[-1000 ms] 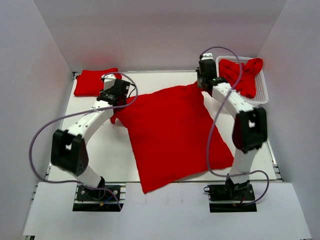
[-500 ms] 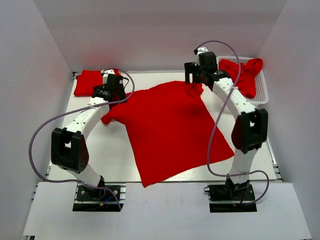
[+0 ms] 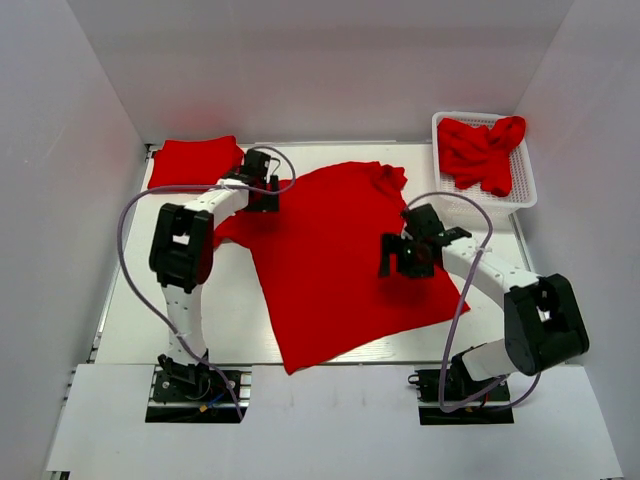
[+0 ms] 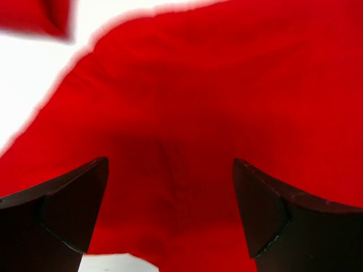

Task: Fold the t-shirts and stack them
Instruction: Flatten out the tshirt

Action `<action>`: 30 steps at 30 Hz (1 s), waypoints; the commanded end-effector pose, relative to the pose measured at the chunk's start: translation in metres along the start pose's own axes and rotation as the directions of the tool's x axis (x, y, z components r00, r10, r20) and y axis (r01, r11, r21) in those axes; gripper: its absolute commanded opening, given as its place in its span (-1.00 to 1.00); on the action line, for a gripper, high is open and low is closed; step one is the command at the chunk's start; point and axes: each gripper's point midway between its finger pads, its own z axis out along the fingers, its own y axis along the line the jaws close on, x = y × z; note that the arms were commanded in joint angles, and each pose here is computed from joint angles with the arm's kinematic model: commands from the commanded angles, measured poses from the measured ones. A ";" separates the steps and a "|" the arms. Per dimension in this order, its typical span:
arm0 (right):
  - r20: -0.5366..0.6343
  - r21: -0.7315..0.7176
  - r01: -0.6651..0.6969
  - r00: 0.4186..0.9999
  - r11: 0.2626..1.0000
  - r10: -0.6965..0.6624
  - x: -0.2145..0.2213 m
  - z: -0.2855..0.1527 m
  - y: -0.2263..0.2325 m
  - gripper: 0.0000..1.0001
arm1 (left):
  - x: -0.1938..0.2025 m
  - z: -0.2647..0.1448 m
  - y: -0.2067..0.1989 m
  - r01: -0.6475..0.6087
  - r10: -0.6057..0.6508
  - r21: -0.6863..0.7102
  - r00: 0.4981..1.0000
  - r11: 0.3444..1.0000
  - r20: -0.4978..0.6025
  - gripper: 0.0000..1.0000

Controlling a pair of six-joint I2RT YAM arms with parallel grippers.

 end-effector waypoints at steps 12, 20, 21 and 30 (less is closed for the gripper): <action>0.021 0.135 -0.128 0.992 0.983 0.126 -0.017 0.038 -0.023 0.81 | 0.146 -0.046 0.029 0.141 -0.162 -0.092 0.939 0.986 -0.303 1.00; -0.044 0.274 -0.091 0.993 0.958 0.107 -0.086 0.082 -0.036 0.81 | 0.239 -0.127 0.010 0.280 -0.210 0.084 0.857 0.956 -0.470 1.00; -0.085 0.294 -0.072 0.991 0.953 0.101 -0.086 0.096 -0.042 0.81 | 0.242 -0.136 -0.001 0.301 -0.202 0.142 0.856 0.943 -0.476 1.00; 0.208 0.037 0.028 0.977 0.999 -0.035 -0.282 0.138 -0.004 0.81 | 0.194 -0.167 -0.067 0.251 -0.063 0.463 0.921 0.850 -0.385 1.00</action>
